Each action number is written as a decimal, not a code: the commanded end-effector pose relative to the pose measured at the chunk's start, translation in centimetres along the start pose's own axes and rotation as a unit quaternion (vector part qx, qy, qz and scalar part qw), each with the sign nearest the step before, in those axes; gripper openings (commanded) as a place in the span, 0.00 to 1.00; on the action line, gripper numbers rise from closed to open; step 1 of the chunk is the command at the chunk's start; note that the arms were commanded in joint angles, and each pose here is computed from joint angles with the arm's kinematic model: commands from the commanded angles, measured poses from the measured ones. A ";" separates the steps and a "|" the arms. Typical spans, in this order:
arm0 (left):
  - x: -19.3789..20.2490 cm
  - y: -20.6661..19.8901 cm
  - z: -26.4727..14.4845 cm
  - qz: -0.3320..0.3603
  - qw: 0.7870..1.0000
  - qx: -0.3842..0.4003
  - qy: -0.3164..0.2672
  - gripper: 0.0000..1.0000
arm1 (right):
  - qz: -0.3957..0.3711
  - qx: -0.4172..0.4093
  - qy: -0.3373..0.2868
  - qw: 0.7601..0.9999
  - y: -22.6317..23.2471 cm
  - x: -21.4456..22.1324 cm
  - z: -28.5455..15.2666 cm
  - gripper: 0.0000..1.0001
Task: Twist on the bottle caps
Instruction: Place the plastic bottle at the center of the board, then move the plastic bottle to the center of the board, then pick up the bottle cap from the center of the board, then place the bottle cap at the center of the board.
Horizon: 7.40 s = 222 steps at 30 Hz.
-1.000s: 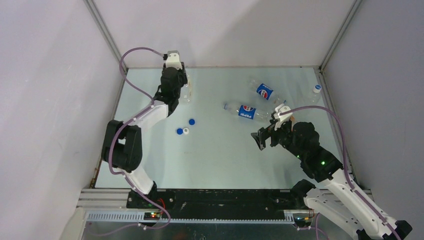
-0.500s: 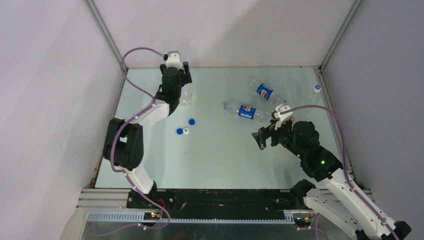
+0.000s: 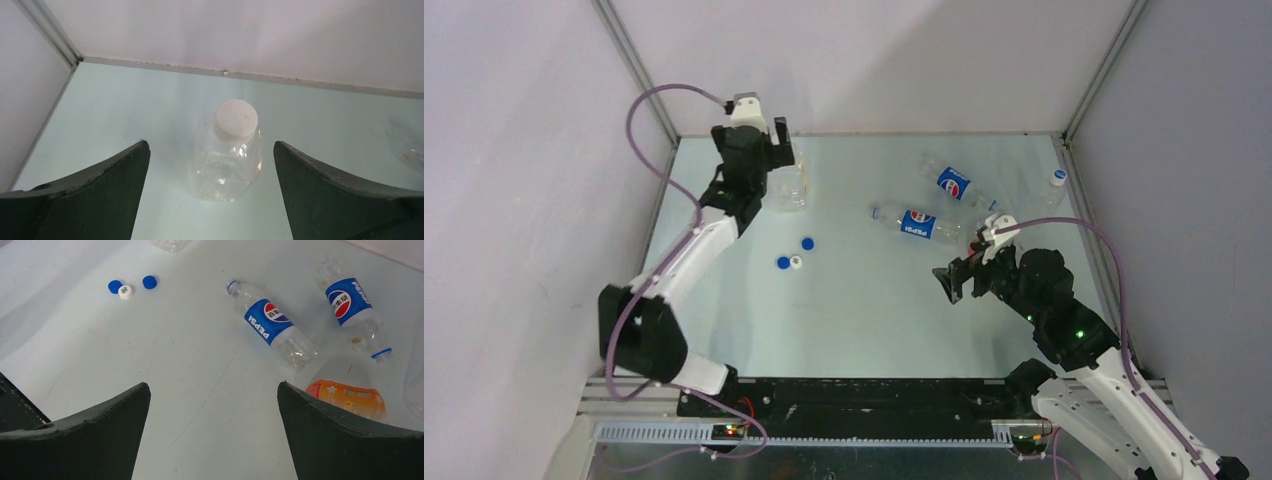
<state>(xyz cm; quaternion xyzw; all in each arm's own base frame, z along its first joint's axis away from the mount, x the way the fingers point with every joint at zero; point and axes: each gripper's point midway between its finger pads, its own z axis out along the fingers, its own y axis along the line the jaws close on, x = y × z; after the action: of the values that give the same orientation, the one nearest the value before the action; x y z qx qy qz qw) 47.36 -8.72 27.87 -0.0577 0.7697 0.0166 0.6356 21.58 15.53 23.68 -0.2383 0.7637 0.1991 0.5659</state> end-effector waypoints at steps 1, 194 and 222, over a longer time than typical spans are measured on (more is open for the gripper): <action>-3.1 2.1 -5.7 -0.004 1.000 -0.001 0.003 0.99 | 0.046 0.010 -0.006 0.999 0.0 -0.5 -0.5 0.99; 17.5 -9.4 -16.6 0.039 0.896 0.292 0.331 0.05 | 0.082 0.062 0.335 0.937 3.0 8.8 7.9 0.99; 23.9 -13.3 -13.9 0.066 0.901 0.172 0.392 0.98 | 0.155 0.121 0.316 0.928 -0.3 11.1 0.8 0.99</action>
<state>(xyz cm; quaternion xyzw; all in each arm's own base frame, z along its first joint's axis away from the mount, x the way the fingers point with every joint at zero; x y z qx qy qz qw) 29.76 -25.34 2.68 0.1638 0.9579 -0.0909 0.2177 19.72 15.02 11.82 -0.1138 0.9527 0.1028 0.2626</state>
